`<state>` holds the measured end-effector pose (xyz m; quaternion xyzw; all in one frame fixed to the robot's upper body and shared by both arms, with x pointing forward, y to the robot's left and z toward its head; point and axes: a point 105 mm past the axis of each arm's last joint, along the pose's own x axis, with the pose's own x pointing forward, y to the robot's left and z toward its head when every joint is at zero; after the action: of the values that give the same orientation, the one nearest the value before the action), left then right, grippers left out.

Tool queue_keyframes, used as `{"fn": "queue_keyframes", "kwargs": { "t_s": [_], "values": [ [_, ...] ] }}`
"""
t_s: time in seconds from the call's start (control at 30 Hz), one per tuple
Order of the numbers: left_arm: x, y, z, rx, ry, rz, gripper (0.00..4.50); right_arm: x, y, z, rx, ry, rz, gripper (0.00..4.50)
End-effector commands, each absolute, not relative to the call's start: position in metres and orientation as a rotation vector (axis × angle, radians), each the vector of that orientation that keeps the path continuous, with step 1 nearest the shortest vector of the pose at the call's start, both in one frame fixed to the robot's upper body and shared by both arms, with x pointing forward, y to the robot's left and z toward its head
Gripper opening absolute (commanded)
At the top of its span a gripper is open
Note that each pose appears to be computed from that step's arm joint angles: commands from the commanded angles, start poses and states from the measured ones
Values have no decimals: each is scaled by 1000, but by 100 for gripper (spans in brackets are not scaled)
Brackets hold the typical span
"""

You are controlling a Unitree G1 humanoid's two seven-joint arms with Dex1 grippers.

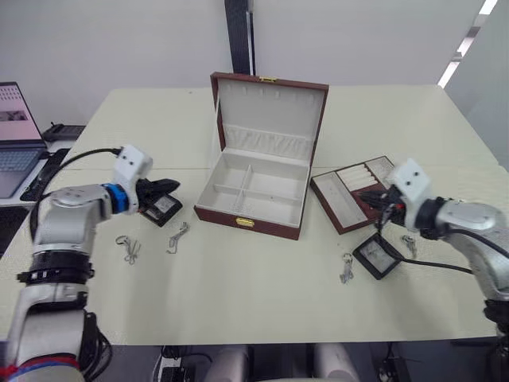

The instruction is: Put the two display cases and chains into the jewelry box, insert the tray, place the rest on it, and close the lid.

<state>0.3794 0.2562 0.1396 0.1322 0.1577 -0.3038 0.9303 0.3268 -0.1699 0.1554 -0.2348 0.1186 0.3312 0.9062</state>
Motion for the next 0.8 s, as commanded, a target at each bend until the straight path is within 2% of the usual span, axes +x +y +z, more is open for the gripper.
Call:
{"fn": "queue_keyframes", "kwargs": {
  "t_s": [0.03,0.4,0.8],
  "values": [
    [391,248,150,304,284,-613,0,340,-156,150,-536,223,687,4],
    [393,243,138,301,309,-640,0,352,-123,133,-535,226,757,4],
    [389,219,134,252,307,-727,0,358,-100,136,-525,201,796,4]
  ]
}}
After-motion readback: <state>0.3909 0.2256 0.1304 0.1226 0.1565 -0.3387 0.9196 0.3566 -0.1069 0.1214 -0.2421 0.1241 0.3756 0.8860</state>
